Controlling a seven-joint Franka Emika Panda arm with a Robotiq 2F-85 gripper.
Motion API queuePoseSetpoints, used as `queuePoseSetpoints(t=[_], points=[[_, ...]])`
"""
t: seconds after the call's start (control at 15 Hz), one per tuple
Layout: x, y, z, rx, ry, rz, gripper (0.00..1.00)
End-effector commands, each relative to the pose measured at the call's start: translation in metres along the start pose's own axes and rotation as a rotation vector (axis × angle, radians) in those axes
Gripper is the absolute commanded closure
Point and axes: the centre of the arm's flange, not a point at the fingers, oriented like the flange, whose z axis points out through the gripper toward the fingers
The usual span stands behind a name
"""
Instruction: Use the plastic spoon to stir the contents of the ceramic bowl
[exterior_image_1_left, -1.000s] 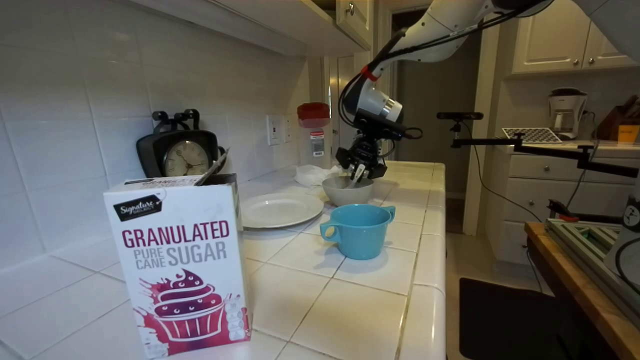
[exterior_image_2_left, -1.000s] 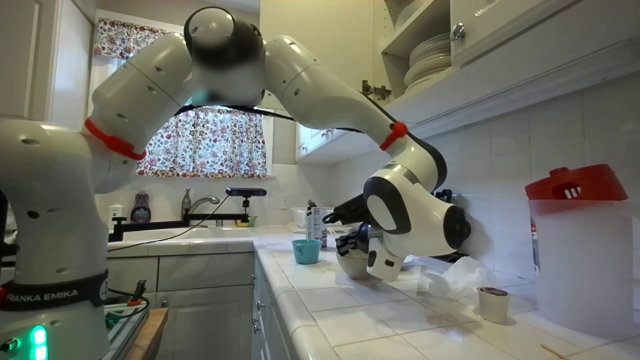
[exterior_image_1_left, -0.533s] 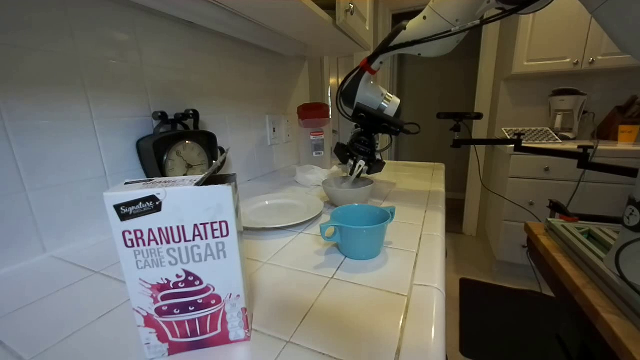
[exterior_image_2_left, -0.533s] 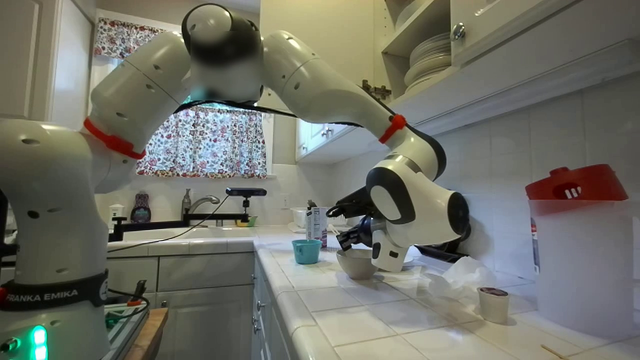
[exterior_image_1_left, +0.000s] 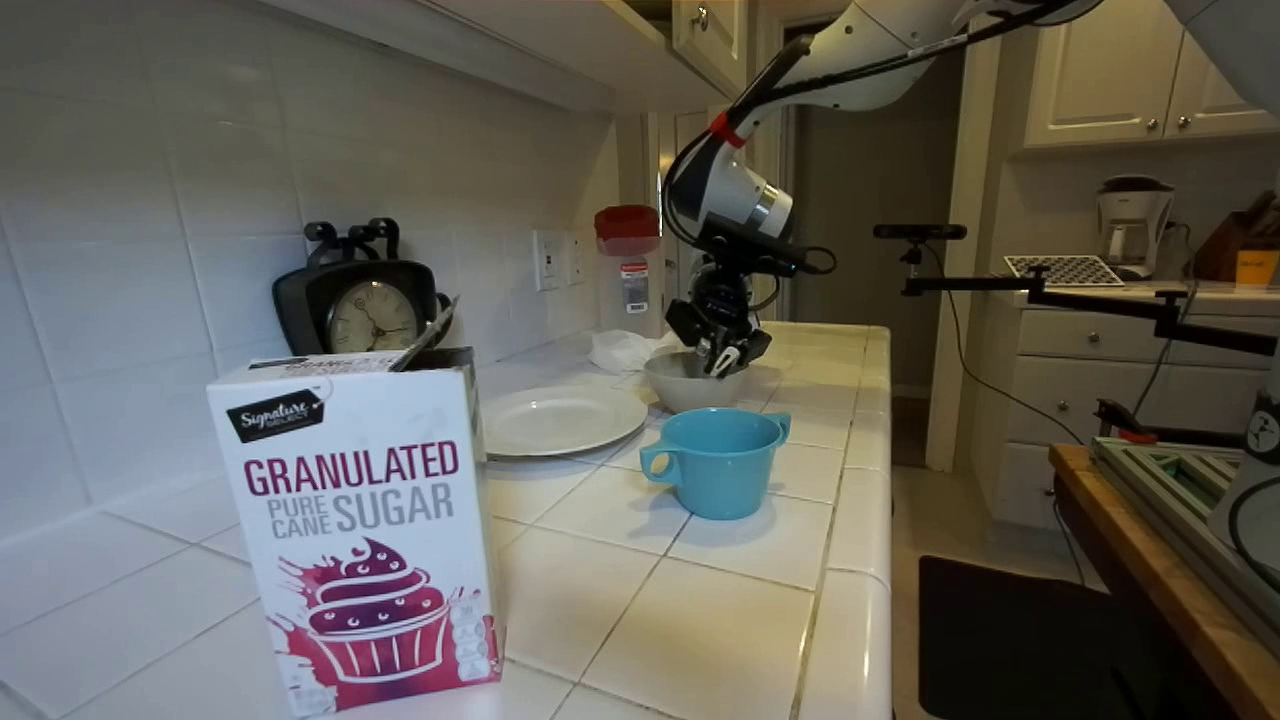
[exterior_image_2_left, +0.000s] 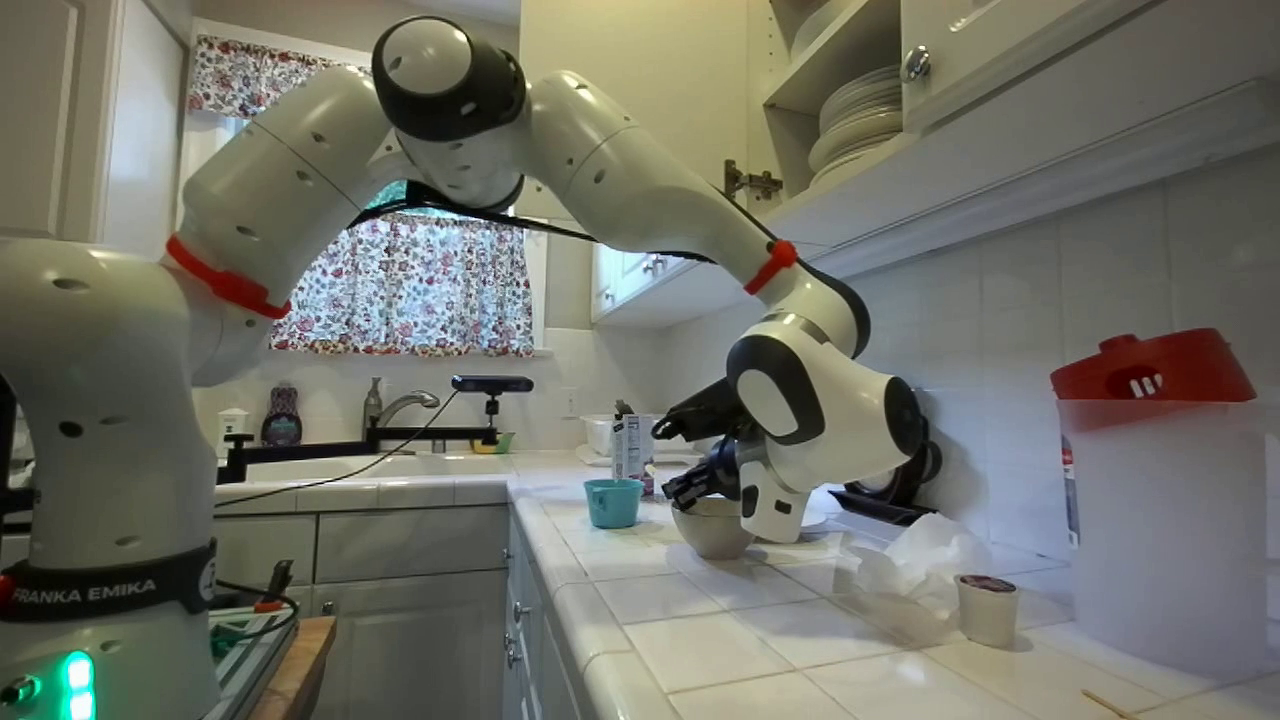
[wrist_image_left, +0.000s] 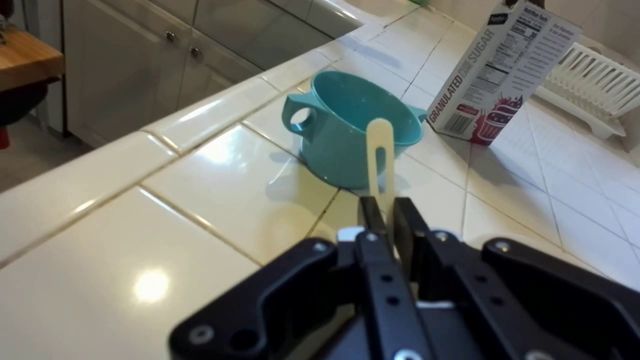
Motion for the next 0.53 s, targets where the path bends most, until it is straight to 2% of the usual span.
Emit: queuePoseSetpoints(t=[0.0,0.27,0.47], points=[[-0.010,-0.002,0.000,-0.061,0.035,-0.038,0.58],[-0.032,-0.005,-0.007,-0.132,0.063,-0.071,0.28],[-0.065,-0.010,-0.011,-0.223,0.101,-0.118,0.05]])
